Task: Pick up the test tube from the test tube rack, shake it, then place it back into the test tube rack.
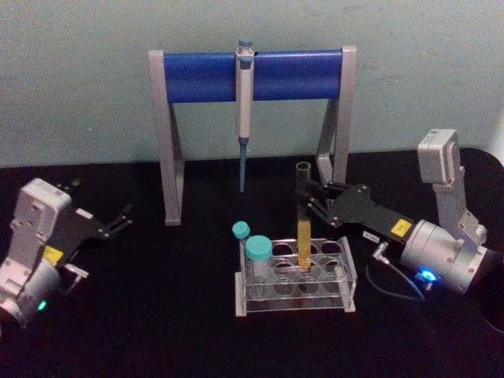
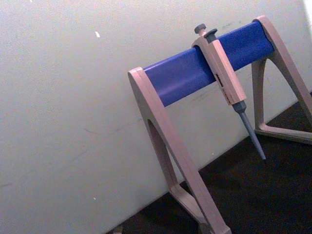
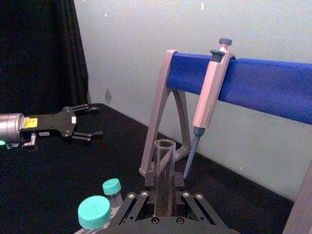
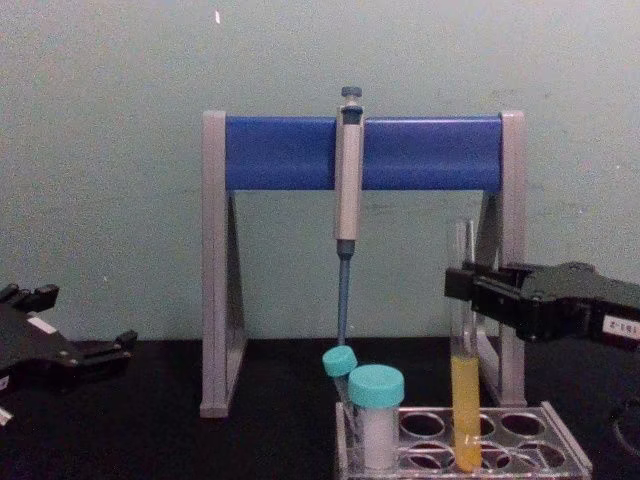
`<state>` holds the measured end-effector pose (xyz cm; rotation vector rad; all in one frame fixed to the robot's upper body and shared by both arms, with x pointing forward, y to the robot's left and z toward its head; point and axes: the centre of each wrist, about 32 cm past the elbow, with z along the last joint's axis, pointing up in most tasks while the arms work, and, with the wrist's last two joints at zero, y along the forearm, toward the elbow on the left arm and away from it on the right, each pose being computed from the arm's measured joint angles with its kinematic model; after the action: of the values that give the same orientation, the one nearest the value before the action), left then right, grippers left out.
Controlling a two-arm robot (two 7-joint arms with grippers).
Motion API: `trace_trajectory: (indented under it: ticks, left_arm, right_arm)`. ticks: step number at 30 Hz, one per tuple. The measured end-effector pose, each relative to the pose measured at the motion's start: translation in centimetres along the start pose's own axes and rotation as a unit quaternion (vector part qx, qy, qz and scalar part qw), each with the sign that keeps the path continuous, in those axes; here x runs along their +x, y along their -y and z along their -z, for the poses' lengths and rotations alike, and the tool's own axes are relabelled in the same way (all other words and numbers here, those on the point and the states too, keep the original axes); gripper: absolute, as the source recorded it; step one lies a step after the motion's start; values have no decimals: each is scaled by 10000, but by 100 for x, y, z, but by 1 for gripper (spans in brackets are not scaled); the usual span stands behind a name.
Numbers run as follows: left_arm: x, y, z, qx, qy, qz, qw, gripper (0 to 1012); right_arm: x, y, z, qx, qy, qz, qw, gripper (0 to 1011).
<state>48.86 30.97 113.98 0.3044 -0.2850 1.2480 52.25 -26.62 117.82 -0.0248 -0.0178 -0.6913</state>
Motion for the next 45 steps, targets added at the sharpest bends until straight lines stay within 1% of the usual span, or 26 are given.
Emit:
trace_trajectory:
  ticks: [8, 24, 45]
  left_arm:
    - [0, 0, 0, 0, 0, 0, 10000, 1001]
    - [0, 0, 0, 0, 0, 0, 10000, 1001]
    - [0, 0, 0, 0, 0, 0, 10000, 1001]
  right_arm:
    - [10, -19, 41, -126, -58, -11, 9999, 220]
    - [9, -37, 64, -308, -92, -5, 9995, 220]
    - [11, -35, 57, -323, -103, 2, 9994, 221]
